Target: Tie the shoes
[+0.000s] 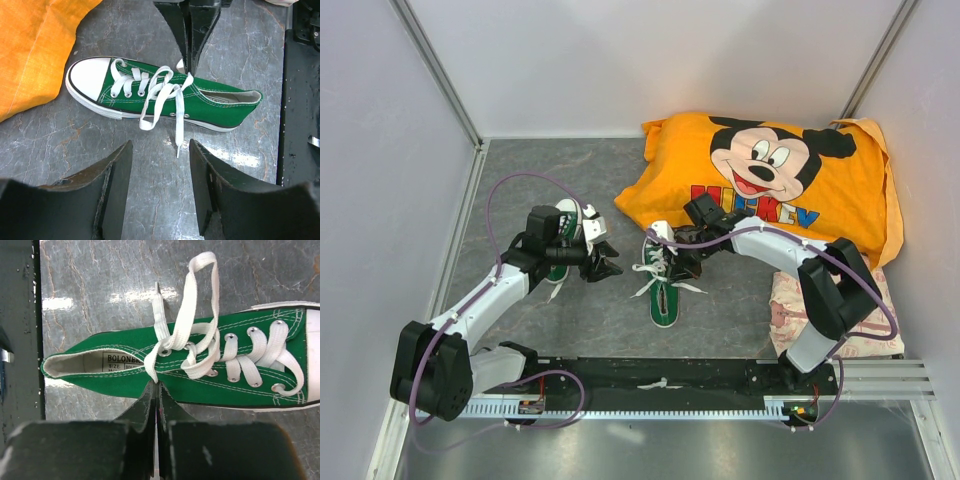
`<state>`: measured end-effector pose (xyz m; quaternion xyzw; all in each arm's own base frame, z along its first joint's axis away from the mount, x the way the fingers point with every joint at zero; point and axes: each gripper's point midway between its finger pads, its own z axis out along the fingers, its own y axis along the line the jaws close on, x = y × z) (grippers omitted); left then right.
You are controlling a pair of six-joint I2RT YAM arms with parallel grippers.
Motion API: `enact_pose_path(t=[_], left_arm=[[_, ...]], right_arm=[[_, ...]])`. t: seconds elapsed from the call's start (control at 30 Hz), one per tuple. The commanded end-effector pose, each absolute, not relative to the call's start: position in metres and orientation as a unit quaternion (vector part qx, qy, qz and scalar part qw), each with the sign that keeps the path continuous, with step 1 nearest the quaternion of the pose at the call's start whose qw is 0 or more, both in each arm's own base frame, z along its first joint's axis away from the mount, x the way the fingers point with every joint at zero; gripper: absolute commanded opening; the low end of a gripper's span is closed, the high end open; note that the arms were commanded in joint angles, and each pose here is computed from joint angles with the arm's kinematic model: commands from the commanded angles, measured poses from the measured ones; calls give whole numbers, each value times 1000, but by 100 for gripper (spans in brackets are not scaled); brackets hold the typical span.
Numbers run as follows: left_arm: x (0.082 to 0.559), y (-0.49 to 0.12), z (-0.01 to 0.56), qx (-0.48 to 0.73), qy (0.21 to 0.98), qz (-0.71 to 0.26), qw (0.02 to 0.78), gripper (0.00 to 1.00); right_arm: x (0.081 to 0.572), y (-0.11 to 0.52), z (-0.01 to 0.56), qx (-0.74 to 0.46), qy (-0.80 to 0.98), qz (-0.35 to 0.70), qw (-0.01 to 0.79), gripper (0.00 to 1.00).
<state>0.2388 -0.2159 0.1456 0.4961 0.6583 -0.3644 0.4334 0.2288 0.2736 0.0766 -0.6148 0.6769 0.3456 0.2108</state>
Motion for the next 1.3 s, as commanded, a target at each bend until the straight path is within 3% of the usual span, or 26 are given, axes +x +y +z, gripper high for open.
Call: enact_pose_path(t=[0.0,0.33,0.6,1.27], left_arm=[[240,-216,150,507,643,-359,448,56],[235,-218,150,513,635,-354,456,56],[233,-244,162,493,613,-314,531,59],[227,-303,145,473,606,-331,547,59]], right_arm=[[234,281,94,-614,664,350,244,0],[230,280,114,-586,677,359,265,0],[228,290,129,-515,707,397,278,0],[228,295,137,-406,743,439,302,0]])
